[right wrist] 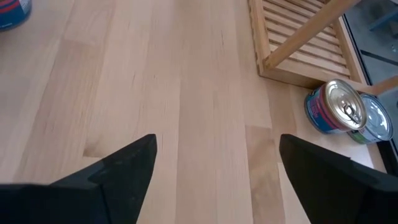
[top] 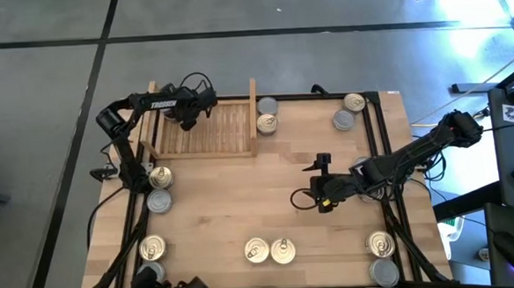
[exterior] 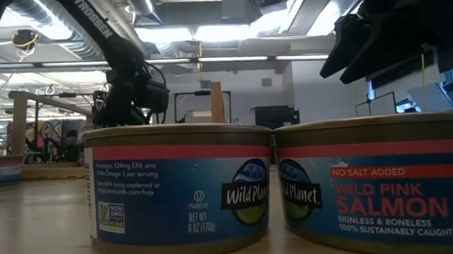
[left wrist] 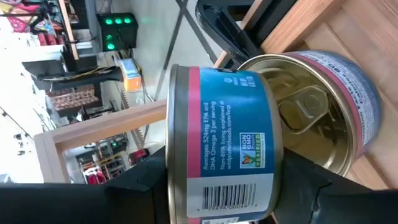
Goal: Stack canned seafood by type on shelf
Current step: Stack the blue tuna can on top of the other blue tuna can on the shelf
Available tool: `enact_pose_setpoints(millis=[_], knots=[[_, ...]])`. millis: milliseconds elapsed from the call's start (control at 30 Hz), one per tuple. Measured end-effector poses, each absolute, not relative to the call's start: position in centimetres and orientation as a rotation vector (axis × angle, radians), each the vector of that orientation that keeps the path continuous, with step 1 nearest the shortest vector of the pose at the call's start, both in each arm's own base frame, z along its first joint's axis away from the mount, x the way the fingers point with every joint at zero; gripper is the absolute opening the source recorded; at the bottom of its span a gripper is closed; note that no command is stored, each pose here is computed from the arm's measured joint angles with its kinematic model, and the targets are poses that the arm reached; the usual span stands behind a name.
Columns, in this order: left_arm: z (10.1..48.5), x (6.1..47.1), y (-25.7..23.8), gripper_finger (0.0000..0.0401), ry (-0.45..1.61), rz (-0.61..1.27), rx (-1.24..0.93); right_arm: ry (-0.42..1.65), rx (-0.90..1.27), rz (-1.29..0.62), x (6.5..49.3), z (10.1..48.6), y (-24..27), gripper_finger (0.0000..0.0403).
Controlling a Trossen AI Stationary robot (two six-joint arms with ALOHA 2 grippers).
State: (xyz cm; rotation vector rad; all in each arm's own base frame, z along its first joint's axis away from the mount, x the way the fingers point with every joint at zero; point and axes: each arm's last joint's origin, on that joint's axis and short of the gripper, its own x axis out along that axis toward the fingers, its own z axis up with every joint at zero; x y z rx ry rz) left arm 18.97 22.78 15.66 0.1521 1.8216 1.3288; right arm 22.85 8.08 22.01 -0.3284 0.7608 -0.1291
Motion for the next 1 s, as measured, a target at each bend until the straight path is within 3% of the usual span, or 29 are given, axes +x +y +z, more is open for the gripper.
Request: enact_pose_setpoints(millis=[567,1000], knots=[[15.73,18.98,22.58,0.0197,1.812,1.312,0.103,0.758,-0.328,-0.129,22.87,22.03,8.09,0.0340],[15.70,19.40,22.17,0.0196,1.837,1.298,0.181,0.759,-0.327,-0.129,22.87,22.03,8.09,0.0340]])
